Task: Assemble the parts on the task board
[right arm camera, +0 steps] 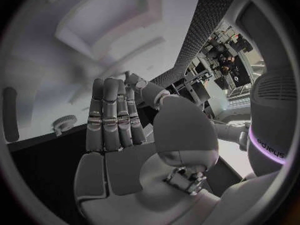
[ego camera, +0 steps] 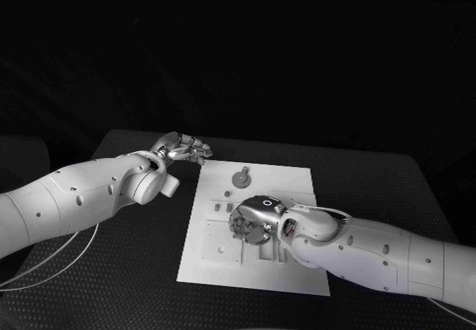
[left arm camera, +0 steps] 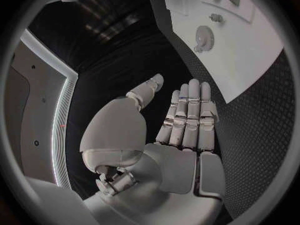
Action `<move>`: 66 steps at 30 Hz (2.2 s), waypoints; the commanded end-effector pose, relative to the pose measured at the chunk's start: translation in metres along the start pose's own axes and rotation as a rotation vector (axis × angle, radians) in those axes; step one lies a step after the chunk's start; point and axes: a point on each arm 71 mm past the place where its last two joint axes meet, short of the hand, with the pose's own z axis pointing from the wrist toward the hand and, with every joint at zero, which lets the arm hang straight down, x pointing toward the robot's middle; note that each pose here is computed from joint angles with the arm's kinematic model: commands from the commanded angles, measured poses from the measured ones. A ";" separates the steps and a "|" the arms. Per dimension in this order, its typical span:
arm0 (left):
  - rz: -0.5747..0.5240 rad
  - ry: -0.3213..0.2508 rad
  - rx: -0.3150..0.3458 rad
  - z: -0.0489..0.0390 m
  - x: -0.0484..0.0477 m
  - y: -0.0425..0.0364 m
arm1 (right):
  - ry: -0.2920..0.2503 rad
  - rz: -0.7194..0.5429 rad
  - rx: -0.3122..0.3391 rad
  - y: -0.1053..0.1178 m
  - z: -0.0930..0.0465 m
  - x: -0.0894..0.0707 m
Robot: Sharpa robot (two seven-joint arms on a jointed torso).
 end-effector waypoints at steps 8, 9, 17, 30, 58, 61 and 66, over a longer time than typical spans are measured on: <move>-0.006 0.006 0.012 0.0003 0.0007 -0.0024 | 0.002 -0.013 -0.004 0.001 0.000 0.001; -0.006 0.006 0.012 0.0003 0.0008 -0.0024 | 0.008 -0.012 -0.006 0.001 0.000 0.001; -0.006 0.006 0.012 0.0001 0.0008 -0.0026 | 0.053 -0.010 -0.015 0.004 0.001 0.007; -0.007 0.007 0.011 0.0001 0.0008 -0.0027 | 0.070 -0.014 -0.011 0.005 0.001 0.014; -0.007 0.008 0.010 -0.0006 -0.0005 -0.0023 | -0.031 0.034 0.013 -0.005 -0.002 0.007; -0.006 0.007 0.009 -0.0007 -0.0011 -0.0020 | -0.042 0.035 0.020 -0.006 -0.003 0.006; -0.006 0.005 0.009 -0.0009 -0.0016 -0.0020 | -0.065 0.037 0.035 -0.011 -0.008 0.004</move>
